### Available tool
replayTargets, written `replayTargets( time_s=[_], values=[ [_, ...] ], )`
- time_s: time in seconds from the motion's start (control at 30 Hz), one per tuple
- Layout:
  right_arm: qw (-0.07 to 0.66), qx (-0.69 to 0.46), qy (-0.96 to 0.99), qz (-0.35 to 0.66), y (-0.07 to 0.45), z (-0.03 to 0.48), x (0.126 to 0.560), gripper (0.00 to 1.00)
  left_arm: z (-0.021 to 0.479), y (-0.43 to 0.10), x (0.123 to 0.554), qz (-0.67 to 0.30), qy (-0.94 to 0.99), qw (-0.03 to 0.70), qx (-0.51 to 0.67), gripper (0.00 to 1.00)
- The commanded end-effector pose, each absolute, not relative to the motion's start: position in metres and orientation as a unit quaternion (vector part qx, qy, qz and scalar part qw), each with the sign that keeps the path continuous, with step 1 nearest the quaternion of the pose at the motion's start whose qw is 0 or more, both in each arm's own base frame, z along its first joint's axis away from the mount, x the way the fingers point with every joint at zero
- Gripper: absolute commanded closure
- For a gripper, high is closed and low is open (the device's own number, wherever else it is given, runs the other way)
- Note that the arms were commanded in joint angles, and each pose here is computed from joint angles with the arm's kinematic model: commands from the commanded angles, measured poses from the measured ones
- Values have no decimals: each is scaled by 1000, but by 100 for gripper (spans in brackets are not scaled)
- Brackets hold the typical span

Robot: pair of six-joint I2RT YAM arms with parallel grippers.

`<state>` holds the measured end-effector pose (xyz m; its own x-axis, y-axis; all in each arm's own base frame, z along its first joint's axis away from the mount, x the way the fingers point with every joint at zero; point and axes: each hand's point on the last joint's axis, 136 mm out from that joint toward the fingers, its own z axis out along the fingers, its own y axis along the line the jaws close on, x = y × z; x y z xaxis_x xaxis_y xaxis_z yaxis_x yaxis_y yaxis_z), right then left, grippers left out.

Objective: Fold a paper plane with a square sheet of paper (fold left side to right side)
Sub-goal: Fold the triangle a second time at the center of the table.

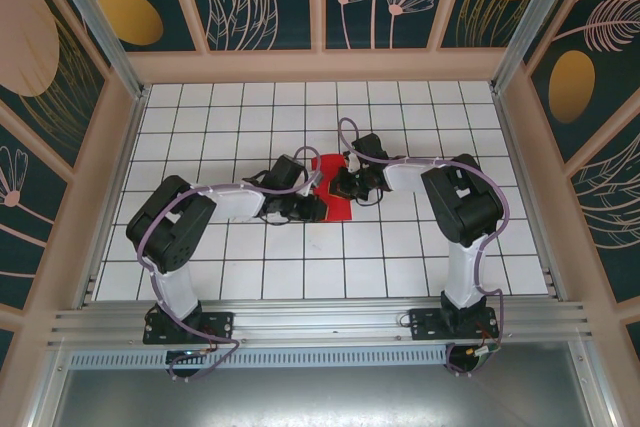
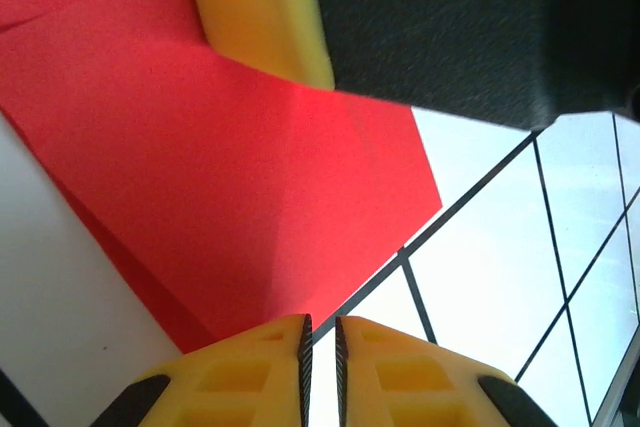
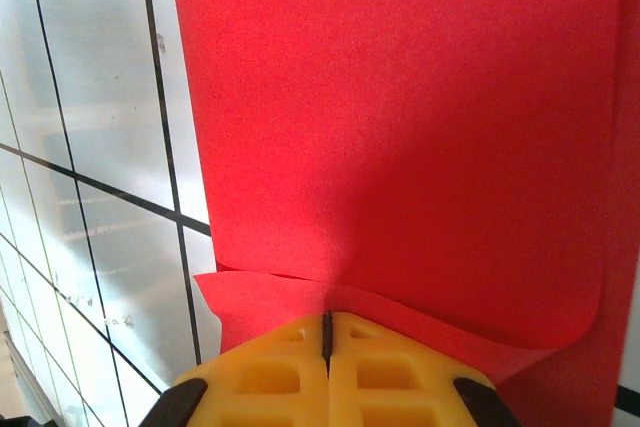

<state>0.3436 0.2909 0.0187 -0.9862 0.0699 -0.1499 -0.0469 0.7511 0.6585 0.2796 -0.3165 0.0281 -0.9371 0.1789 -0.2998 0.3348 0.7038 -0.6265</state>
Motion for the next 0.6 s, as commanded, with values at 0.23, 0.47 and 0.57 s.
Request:
replayTargets(
  time_s=[0.23,0.47,0.57],
  values=[
    [51,3,946,321,285,-1,328,98,12,-303,280,-328,930,114,121,84],
    [52,1,947,318,284,-2,328,98,4,-297,274,-324,933,108,111,87],
    [51,2,947,317,284,-2,328,98,1,-293,270,-320,936,106,106,88]
  ],
)
